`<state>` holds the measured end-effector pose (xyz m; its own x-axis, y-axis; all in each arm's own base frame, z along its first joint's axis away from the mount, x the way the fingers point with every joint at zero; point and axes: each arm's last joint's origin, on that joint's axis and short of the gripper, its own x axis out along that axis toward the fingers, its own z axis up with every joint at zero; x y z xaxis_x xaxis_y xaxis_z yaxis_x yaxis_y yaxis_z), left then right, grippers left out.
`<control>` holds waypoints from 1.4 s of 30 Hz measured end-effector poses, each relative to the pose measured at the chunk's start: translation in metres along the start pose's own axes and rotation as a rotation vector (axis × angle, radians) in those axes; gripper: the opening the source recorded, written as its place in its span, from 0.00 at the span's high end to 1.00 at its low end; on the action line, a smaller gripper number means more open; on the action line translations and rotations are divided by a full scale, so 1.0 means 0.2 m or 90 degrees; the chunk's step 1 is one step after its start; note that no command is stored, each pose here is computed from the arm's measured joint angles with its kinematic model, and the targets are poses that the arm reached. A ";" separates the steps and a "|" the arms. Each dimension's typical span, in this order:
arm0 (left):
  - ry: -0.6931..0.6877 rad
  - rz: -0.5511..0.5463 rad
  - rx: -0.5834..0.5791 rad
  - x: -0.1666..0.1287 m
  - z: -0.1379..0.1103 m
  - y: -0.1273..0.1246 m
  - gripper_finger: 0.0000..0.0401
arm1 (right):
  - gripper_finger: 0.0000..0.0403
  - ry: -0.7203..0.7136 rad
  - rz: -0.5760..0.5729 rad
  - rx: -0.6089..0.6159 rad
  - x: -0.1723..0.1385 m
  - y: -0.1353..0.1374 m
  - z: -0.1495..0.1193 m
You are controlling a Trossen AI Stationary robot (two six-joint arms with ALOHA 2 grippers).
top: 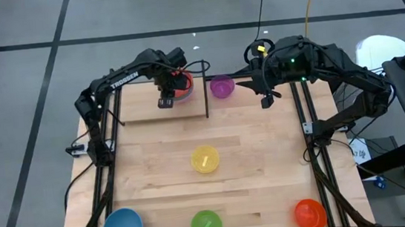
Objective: Place and stack bowls onto a shelf
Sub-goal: Stack the big orange bowl into the green bowl on the shelf, then stack the big blue bowl into the orange bowl on the shelf
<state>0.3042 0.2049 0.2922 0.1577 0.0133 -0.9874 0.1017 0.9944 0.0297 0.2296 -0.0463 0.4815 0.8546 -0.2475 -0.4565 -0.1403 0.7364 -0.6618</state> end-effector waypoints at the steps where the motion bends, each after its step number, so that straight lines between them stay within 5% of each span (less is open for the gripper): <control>1: -0.001 0.001 0.005 0.00 0.00 -0.01 0.85 | 0.67 0.000 0.000 0.000 0.00 0.00 0.00; 14: -0.104 0.067 -0.024 -0.36 -0.03 -0.27 0.84 | 0.67 0.022 -0.021 -0.001 0.00 0.00 -0.01; 23: -0.066 0.012 -0.275 -0.58 -0.21 -0.56 0.83 | 0.67 0.043 -0.042 0.000 0.00 -0.01 -0.01; 32: -0.115 -0.025 -0.557 -0.66 -0.23 -0.75 0.83 | 0.67 0.046 -0.045 0.000 0.00 -0.01 -0.01; 42: -0.115 -0.046 -0.540 -0.68 -0.19 -1.06 0.83 | 0.67 0.048 -0.046 -0.001 0.00 -0.01 -0.01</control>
<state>0.2239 -0.0044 0.4134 0.3397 0.0019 -0.9405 -0.6380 0.7352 -0.2289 0.2286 -0.0493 0.4816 0.8229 -0.3464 -0.4504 -0.0799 0.7142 -0.6953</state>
